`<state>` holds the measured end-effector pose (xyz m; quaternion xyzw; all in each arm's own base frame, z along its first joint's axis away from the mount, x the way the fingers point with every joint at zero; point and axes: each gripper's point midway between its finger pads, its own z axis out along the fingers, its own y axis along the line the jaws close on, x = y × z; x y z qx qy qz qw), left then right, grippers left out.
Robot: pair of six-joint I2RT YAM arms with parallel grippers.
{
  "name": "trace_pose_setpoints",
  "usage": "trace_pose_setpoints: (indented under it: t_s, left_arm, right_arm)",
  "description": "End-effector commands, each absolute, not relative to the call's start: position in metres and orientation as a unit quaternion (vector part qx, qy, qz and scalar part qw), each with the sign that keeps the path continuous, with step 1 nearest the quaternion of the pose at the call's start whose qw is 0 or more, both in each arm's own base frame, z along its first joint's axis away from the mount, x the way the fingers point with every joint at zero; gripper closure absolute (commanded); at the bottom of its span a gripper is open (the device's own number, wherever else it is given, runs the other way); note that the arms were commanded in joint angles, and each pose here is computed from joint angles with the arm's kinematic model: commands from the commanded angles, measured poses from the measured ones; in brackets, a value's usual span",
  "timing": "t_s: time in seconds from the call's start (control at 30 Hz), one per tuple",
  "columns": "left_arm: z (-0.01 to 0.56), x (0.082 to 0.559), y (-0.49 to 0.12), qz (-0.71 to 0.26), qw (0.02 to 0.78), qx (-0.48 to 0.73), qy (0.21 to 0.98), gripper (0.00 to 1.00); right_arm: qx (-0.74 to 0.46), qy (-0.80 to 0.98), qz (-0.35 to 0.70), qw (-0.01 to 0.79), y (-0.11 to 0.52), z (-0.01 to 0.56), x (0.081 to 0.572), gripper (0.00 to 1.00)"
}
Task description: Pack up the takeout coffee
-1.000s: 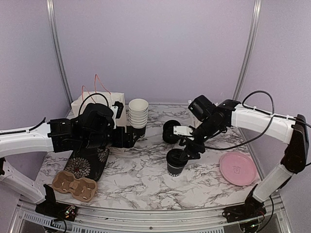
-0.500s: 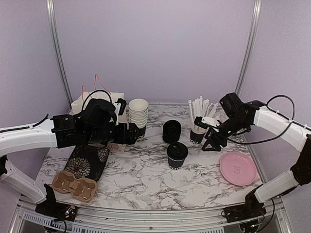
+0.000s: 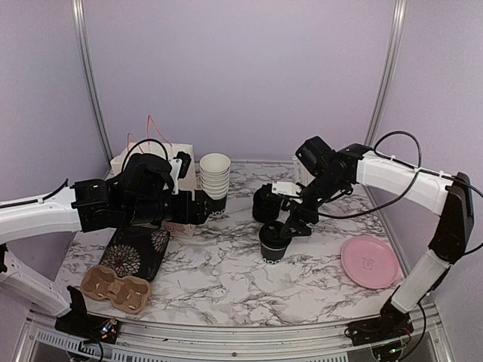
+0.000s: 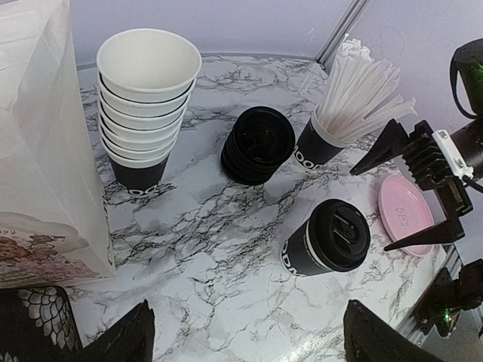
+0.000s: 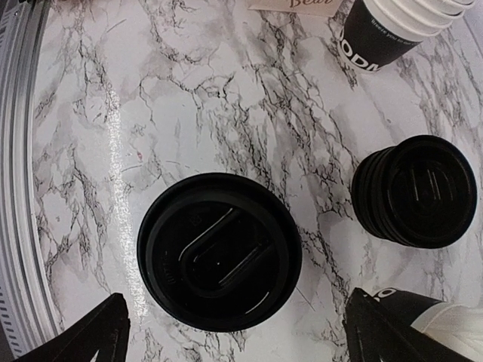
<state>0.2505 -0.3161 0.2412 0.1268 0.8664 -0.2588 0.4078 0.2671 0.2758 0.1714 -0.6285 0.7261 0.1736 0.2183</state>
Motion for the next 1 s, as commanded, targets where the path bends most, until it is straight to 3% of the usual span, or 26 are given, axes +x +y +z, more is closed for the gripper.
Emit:
trace_pose_setpoints:
  t_s: [0.0,0.3,0.7,0.97]
  left_arm:
    - [0.247,0.252,-0.302,-0.253,0.423,0.115,0.862,0.12]
    - [0.238,0.254,-0.301,-0.249,0.416,0.116,0.867,0.12]
    - [0.229,0.252,-0.301,-0.251,0.404,0.112,0.873,0.12]
    - [0.229,0.251,-0.302,-0.256,0.400,0.111,0.873,0.12]
  right_arm:
    - [-0.651,0.714,0.159,0.202,0.287,0.169,0.269,0.01]
    - [-0.659,0.715,0.154,0.176,0.295,0.153,0.267,0.03]
    - [-0.658,0.726,0.131,0.152,0.292,0.135,0.264,0.19]
    - [-0.653,0.728,0.136,0.162,0.289,0.152,0.259,0.31]
